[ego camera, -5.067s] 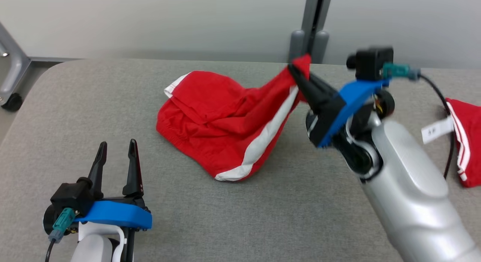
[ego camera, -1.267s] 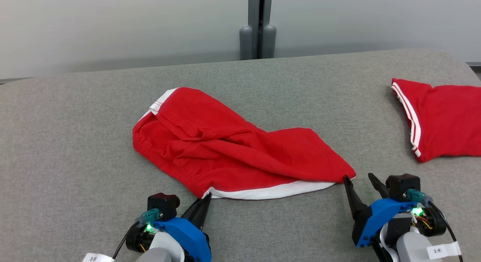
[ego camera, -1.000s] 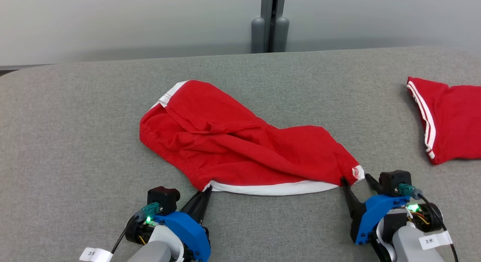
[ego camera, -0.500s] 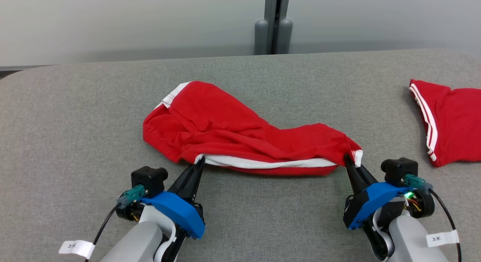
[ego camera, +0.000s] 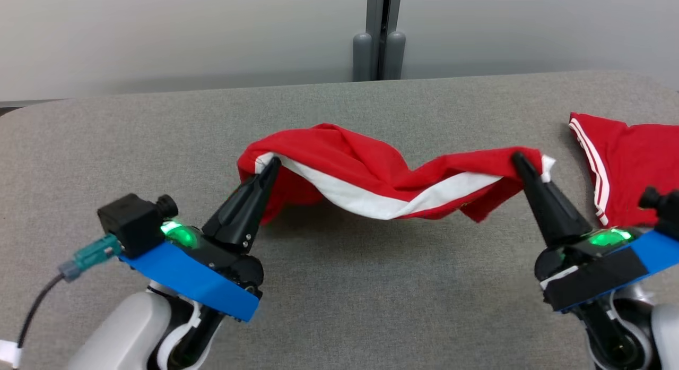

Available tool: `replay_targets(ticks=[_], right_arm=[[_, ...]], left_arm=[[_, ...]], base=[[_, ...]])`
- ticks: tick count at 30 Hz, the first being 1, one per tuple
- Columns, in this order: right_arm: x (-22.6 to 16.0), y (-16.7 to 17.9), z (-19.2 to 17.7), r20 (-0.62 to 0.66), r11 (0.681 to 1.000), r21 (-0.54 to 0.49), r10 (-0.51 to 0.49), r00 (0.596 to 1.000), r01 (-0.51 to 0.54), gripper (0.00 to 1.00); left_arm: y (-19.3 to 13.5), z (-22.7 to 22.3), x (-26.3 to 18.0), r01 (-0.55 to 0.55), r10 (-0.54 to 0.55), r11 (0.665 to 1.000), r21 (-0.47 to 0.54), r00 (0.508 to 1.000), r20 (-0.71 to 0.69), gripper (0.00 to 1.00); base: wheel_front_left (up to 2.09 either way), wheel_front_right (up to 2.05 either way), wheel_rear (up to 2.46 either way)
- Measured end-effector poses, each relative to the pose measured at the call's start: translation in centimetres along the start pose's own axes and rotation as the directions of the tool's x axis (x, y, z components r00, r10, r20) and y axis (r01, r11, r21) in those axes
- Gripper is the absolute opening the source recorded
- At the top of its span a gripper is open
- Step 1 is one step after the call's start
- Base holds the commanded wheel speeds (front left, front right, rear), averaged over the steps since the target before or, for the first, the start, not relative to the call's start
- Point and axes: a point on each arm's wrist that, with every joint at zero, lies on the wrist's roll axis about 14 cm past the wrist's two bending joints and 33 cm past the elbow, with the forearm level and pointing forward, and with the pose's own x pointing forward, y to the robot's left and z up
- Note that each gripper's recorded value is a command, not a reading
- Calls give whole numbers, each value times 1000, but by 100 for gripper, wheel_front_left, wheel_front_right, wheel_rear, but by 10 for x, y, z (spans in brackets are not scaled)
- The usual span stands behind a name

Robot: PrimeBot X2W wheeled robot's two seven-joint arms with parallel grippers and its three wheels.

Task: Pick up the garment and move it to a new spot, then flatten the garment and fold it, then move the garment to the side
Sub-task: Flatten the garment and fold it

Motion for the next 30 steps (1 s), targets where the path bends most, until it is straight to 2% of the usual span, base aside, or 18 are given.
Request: replay_targets(ticks=[3, 7, 11, 15, 20, 25, 28, 30], right_arm=[[2, 5, 21, 25, 999, -28, 27, 999, -26, 0], [26, 16, 49, 54, 992, -95, 83, 995, -78, 0], [64, 11, 65, 59, 991, -107, 89, 994, -82, 0], [112, -11, 74, 59, 996, -77, 54, 997, -50, 0], [173, -36, 103, 171, 994, -106, 12, 985, 6, 0], [211, -32, 137, 350, 992, -123, 48, 935, -5, 0], [222, -35, 132, 382, 994, -110, 48, 923, -6, 0], [227, -44, 115, 352, 996, -91, 28, 936, 4, 0]], left_arm=[[-6, 19, 2, 31, -31, 999, -15, 999, -8, 0], [4, 40, 15, 45, -42, 998, 41, 997, -62, 0], [27, 45, 41, 33, -27, 999, 43, 991, -130, 0], [66, 47, 79, -13, 24, 998, 59, 982, -187, 0], [112, 68, 131, -71, 84, 992, 105, 988, -126, 0], [135, 107, 168, -98, 93, 979, 178, 995, 36, 0], [138, 119, 180, -96, 75, 973, 208, 992, 104, 0], [141, 114, 183, -92, 69, 973, 212, 991, 116, 0]], base=[[0, 0, 0], [0, 0, 0], [0, 0, 0], [0, 0, 0], [0, 0, 0], [0, 0, 0], [0, 0, 0], [0, 0, 0]])
